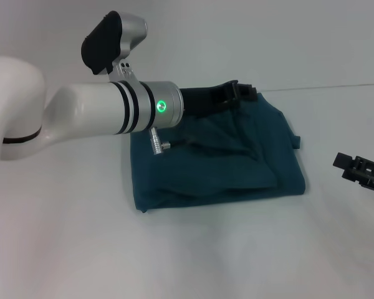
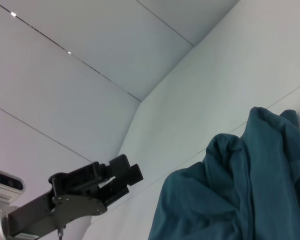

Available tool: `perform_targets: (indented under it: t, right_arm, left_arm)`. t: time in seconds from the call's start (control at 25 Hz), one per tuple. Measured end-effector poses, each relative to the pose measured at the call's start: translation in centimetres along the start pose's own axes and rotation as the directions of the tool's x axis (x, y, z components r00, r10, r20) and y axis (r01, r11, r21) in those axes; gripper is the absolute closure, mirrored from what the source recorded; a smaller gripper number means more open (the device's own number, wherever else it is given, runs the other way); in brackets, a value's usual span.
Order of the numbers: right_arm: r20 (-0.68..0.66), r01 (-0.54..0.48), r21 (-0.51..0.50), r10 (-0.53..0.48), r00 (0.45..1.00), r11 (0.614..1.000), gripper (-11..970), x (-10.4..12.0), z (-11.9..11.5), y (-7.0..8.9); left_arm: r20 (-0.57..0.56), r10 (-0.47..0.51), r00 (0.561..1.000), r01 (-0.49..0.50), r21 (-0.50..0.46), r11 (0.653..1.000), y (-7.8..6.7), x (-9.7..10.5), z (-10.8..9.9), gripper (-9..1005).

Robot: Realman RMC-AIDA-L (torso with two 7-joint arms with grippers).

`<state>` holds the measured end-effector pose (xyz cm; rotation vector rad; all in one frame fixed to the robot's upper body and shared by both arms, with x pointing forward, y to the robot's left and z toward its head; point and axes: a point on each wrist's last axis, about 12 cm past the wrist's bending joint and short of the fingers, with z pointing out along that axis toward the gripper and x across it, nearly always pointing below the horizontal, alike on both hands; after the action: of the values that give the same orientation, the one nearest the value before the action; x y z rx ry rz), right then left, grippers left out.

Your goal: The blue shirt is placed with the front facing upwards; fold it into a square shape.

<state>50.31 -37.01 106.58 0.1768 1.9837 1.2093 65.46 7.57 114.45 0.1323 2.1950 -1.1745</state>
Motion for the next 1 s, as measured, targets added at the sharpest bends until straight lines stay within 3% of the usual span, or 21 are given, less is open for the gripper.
perform_targets:
  t: [0.2, 0.36, 0.52, 0.68, 0.8, 1.0]
  right_arm:
    - [-0.001, 0.000, 0.001, 0.000, 1.000, 1.000, 114, 0.0, 0.0, 0.0]
    - [-0.001, -0.001, 0.000, 0.001, 1.000, 1.000, 115, 0.0, 0.0, 0.0]
    - [-0.010, 0.005, 0.007, -0.005, 1.000, 1.000, 116, -0.2, -0.1, -0.1]
    - [-0.024, 0.016, 0.018, -0.016, 1.000, 1.000, 117, -0.5, -0.3, -0.1]
    - [-0.046, 0.029, 0.025, -0.028, 0.999, 0.999, 118, -0.8, -0.2, -0.1]
    - [-0.093, 0.046, 0.031, -0.043, 0.995, 0.998, 120, -1.5, 0.0, 0.1]
  left_arm:
    - [0.012, 0.007, 1.000, -0.008, 0.041, 0.999, 0.1, -0.3, -0.7, 589]
    - [0.037, -0.009, 0.999, 0.006, 0.082, 0.997, 1.0, -0.6, -2.7, 441]
    - [0.049, -0.027, 0.998, 0.021, 0.127, 0.992, 2.6, -0.7, -5.9, 445]
    - [0.020, -0.071, 0.997, 0.067, 0.130, 0.989, 5.3, -0.4, -9.4, 448]
    - [-0.020, -0.110, 0.994, 0.111, 0.061, 0.992, 7.6, 0.7, -11.2, 451]
    - [-0.102, -0.107, 0.989, 0.102, -0.046, 0.994, 9.4, 2.0, -12.3, 456]
